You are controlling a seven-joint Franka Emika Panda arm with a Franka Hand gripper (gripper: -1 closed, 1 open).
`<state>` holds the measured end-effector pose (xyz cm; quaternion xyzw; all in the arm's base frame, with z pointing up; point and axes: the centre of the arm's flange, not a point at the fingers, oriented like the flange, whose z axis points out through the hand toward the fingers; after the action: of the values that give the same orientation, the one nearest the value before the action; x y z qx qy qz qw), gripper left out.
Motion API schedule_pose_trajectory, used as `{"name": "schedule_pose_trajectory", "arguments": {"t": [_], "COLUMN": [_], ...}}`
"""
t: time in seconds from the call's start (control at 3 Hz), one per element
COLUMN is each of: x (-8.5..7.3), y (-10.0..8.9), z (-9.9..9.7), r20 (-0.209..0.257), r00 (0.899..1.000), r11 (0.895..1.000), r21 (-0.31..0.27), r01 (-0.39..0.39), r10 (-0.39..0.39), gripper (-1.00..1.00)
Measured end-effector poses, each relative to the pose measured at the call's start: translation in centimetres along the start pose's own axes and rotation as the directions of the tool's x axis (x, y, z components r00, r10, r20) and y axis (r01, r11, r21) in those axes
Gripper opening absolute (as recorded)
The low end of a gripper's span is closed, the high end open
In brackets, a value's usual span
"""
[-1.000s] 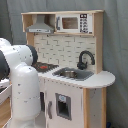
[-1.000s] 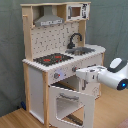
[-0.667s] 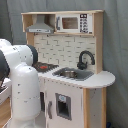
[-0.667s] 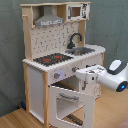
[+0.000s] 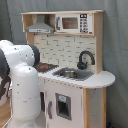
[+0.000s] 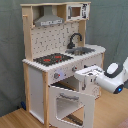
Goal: Play with the kitchen
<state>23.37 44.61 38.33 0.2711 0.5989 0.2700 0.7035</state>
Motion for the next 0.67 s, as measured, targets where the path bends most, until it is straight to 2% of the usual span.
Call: {"name": "schedule_pose_trajectory", "arguments": {"t": [0.33, 0.67], "x": [0.1, -0.4], "y": [-2.9, -6.1], "z": [1.1, 4.0], "r20": [0.008, 0.029], "r00": [0.999, 0.996], "r11": [0.999, 0.996], "r21": [-0.039, -0.019], "r01": [0.037, 0.090], "r10": [-0.037, -0.090], "gripper": [1.00, 1.00]}}
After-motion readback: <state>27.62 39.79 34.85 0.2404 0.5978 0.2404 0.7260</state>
